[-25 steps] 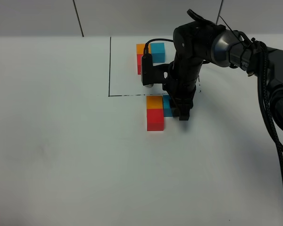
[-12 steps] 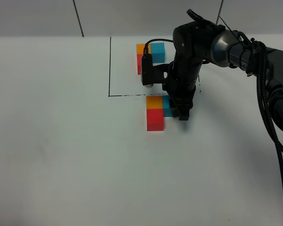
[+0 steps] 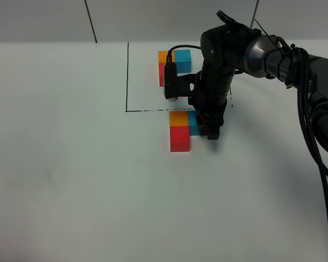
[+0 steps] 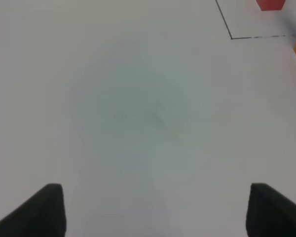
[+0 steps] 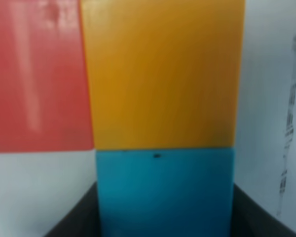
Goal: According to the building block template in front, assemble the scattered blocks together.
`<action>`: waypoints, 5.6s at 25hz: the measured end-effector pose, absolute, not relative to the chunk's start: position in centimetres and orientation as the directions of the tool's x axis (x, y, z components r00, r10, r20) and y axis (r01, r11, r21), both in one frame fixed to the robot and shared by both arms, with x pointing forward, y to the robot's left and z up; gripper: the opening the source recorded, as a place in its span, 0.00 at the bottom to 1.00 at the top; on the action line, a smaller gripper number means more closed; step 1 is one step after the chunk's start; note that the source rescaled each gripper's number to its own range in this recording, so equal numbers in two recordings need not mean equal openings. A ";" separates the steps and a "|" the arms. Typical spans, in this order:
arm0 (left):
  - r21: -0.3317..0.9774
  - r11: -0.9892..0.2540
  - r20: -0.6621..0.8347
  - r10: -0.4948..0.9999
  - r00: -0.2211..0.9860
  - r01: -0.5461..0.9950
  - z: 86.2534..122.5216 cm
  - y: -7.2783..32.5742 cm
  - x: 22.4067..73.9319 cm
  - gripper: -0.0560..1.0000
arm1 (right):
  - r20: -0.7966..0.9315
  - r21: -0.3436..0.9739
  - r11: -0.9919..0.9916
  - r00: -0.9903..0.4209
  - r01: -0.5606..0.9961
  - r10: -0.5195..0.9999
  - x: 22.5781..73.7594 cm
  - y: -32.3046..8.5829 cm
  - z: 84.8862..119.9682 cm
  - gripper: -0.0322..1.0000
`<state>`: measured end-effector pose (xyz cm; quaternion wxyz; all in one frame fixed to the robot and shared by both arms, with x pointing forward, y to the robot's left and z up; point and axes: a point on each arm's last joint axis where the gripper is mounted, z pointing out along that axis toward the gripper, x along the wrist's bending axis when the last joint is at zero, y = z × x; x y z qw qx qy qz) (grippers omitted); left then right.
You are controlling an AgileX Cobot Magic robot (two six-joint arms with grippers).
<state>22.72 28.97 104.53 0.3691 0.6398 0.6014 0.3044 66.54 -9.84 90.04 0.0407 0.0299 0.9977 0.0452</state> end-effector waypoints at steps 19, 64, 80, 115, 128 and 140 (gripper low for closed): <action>0.839 -0.005 -0.053 0.994 0.092 0.545 104.5 29.0 22.7 0.63 | 0.012 0.307 0.622 -0.657 0.720 0.754 68.6 -21.4 99.5 0.75; 0.839 -0.004 -0.054 0.994 0.091 0.545 104.5 29.0 22.7 0.63 | -0.080 0.762 0.247 -0.292 0.599 0.953 26.6 -28.6 105.2 0.76; 0.839 -0.004 -0.054 0.994 0.091 0.545 104.5 29.0 22.7 0.63 | -0.010 0.834 0.145 -0.249 0.533 0.969 24.9 -29.0 105.3 0.76; 0.839 -0.004 -0.054 0.994 0.091 0.545 104.5 29.0 22.7 0.63 | 0.012 0.833 0.063 -0.133 0.550 0.991 25.0 -29.8 105.3 0.76; 0.839 -0.004 -0.054 0.994 0.091 0.545 104.5 29.0 22.7 0.63 | 0.010 0.867 0.006 -0.031 0.498 0.999 24.0 -29.9 105.2 0.76; 0.839 -0.004 -0.054 0.994 0.091 0.545 104.5 29.0 22.7 0.63 | 0.009 0.867 -0.001 -0.012 0.498 1.000 24.0 -29.9 105.2 0.76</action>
